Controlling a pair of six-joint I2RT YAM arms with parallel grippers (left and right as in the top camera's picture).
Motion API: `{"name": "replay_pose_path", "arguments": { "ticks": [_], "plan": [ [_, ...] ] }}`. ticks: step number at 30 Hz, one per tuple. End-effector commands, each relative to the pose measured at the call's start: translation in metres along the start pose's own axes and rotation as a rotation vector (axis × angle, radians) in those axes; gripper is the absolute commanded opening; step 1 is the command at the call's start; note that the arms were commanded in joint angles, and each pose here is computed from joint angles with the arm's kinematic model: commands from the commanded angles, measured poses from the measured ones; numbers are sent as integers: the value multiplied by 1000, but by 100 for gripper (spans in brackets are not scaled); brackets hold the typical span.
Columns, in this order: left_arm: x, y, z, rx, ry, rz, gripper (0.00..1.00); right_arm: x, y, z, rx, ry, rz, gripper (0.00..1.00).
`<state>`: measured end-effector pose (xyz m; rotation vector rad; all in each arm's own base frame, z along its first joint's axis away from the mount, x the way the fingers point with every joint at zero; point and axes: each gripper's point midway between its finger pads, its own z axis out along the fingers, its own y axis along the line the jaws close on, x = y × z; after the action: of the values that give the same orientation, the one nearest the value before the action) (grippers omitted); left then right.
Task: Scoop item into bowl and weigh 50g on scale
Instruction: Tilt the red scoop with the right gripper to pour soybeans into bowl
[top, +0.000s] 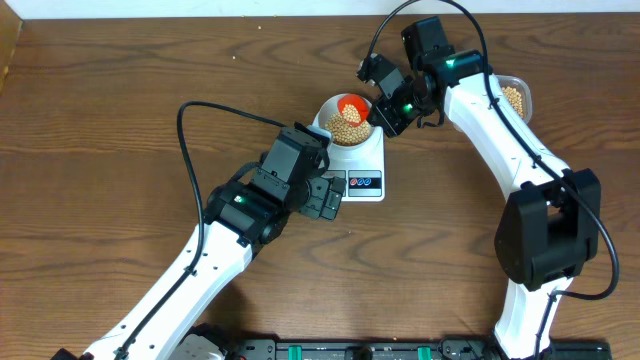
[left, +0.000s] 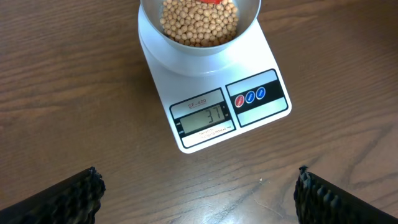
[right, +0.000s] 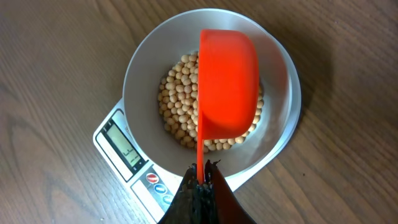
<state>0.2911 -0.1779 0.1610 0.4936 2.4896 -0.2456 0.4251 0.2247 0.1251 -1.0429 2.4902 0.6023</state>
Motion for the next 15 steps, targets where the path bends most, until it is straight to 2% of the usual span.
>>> {"name": "replay_pose_path", "arguments": {
  "ticks": [1,15],
  "plan": [
    [-2,0,-1,-1,-5,10,100,-17,6,-19,22,-55,-67,1],
    [-2,0,-1,-1,-5,10,100,-18,5,-19,25,-55,-172,1]
  ]
}}
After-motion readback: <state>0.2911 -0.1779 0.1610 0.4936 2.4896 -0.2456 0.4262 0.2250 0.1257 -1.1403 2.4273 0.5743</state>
